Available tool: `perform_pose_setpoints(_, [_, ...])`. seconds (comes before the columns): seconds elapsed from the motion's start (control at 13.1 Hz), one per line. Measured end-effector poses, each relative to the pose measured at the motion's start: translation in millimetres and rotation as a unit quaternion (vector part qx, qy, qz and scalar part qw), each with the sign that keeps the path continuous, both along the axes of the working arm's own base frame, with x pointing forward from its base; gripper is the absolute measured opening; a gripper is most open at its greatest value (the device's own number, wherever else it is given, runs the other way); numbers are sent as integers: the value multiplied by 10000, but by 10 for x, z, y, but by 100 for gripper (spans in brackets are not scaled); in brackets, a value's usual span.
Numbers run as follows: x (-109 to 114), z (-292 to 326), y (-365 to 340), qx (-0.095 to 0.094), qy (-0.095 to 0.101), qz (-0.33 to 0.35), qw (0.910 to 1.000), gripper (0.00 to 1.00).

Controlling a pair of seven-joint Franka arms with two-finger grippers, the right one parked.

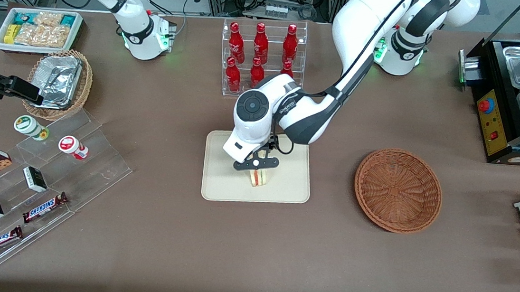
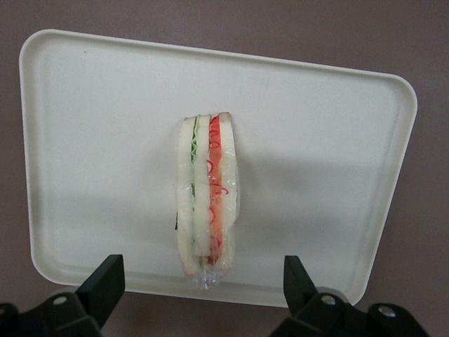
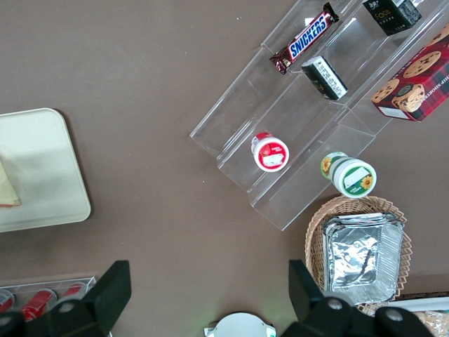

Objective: Place sandwich from basket to tray
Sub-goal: 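Lower the sandwich onto the tray and open the left gripper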

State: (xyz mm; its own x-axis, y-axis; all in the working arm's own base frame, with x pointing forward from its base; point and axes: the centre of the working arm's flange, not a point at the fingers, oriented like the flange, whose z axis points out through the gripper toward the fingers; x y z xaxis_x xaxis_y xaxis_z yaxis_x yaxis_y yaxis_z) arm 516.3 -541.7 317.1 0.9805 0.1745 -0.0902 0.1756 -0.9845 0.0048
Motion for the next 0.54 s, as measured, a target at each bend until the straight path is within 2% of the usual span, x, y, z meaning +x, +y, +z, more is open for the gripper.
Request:
perform_pose_setpoints(0.15, [10, 115, 53, 65, 7, -71, 10000, 100])
perform_pose_setpoints(0.46, [141, 389, 394, 436, 131, -107, 9989, 100])
perform_pose_setpoints(0.54, [202, 492, 528, 476, 160, -172, 9986, 100])
